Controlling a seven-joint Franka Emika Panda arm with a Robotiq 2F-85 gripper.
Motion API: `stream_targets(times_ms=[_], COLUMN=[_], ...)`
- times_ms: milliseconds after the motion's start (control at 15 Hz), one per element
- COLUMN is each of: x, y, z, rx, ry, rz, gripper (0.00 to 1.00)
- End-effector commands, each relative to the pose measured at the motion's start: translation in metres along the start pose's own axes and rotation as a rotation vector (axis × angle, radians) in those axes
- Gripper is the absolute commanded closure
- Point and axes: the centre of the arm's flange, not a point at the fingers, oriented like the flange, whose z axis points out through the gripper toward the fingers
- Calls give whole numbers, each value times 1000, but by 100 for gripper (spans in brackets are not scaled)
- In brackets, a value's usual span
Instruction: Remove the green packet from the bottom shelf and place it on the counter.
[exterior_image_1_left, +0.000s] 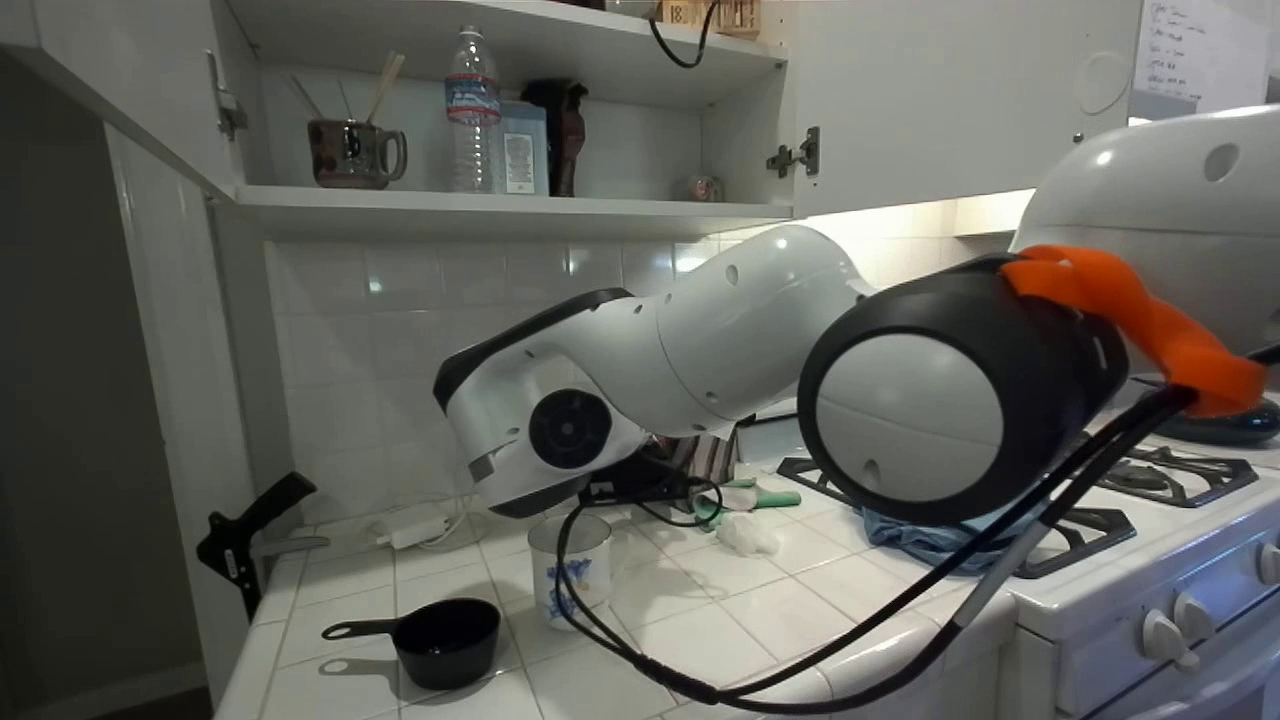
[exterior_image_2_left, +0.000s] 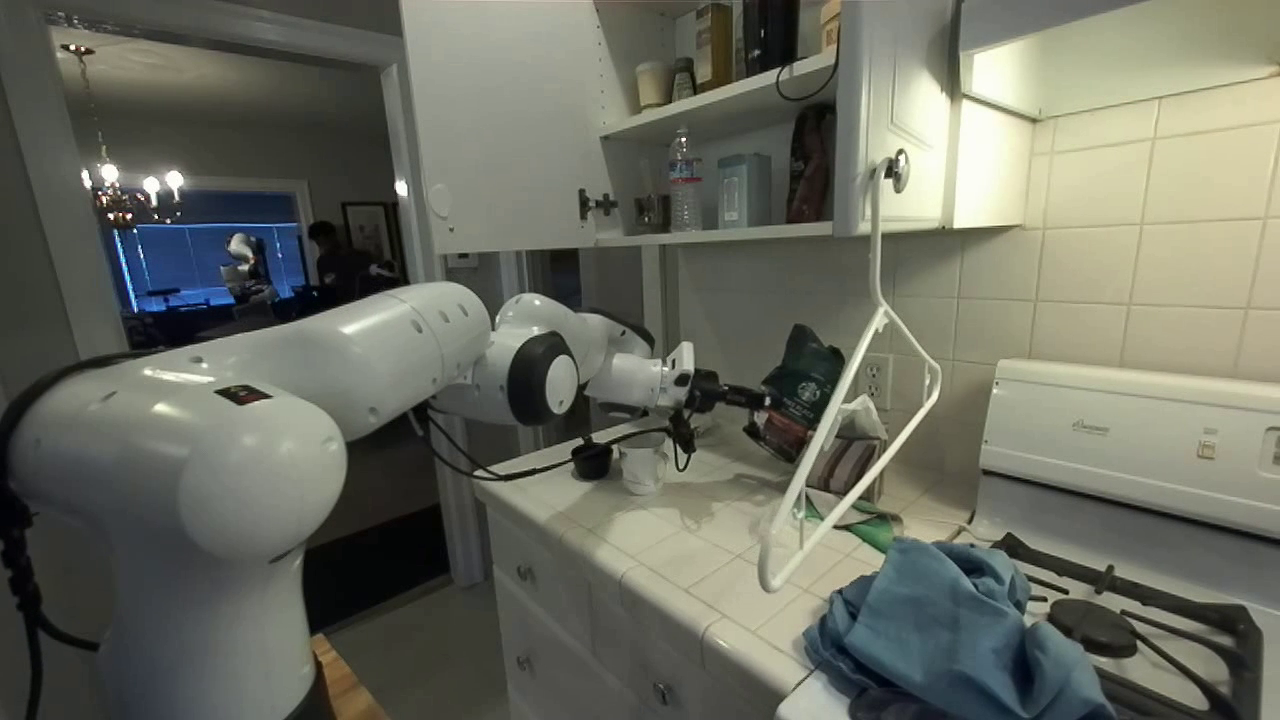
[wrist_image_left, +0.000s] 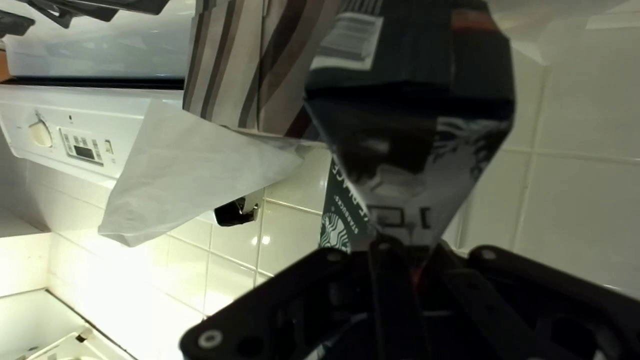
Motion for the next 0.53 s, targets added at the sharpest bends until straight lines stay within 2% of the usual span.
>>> stream_targets(times_ms=[0, 467], x=[-6, -22], y=[-56, -55], z=[32, 35], rx=[-46, -37], ry=[-22, -66], rz=[-15, -27], gripper=[100, 100])
